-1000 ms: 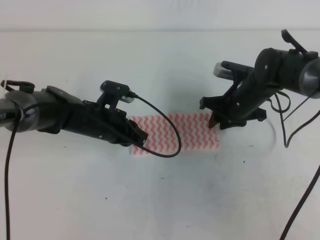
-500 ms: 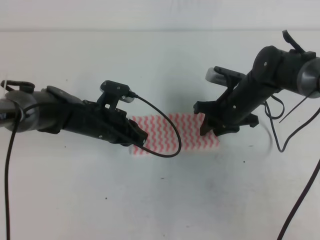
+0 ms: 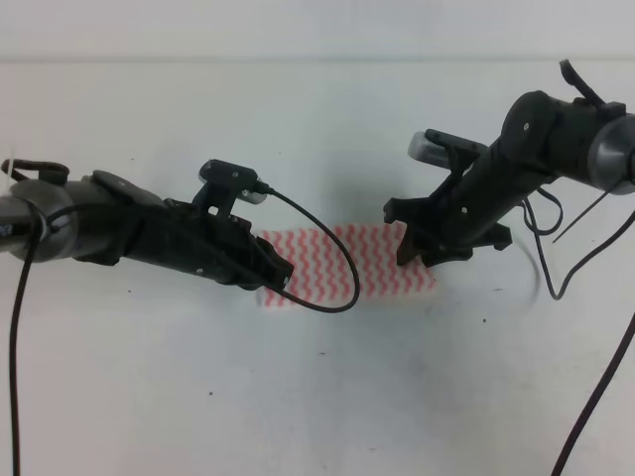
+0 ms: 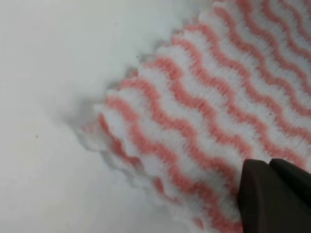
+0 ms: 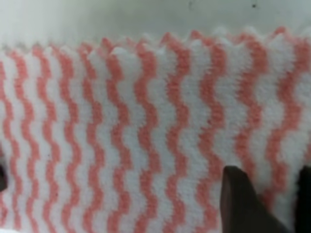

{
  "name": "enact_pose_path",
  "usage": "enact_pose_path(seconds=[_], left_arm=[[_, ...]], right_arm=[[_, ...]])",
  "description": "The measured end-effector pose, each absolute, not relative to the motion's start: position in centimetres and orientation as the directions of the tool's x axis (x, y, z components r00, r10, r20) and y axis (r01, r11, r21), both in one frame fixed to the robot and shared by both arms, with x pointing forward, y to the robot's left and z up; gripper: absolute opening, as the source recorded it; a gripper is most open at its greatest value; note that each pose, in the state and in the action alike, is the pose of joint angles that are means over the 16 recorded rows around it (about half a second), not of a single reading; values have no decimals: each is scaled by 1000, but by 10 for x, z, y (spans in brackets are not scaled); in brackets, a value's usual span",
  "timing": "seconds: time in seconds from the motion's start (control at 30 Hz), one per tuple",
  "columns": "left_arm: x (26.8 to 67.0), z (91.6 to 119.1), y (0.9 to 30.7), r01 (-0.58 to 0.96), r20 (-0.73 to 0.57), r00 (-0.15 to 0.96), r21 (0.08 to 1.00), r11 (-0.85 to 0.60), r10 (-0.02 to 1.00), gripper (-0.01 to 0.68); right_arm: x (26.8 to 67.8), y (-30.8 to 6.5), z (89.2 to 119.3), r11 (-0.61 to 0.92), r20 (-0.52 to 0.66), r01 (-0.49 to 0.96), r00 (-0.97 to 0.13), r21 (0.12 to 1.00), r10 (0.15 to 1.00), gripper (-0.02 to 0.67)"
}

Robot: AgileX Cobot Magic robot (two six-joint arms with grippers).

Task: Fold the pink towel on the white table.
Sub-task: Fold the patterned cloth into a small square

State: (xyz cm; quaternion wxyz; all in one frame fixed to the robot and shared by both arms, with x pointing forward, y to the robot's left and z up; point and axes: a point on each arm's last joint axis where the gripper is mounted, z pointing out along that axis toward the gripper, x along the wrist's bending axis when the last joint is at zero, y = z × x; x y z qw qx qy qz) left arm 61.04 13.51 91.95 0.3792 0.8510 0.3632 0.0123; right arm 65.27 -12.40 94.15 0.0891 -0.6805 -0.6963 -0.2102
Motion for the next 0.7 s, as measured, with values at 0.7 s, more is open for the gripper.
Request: enact_pose_path(seconds=[0.7], left_arm=[[610,919,135,607,-254,738,654,-451,625,-2]], right_arm=[[652,-122,958,-25,448,977,-74,211,891,-6]])
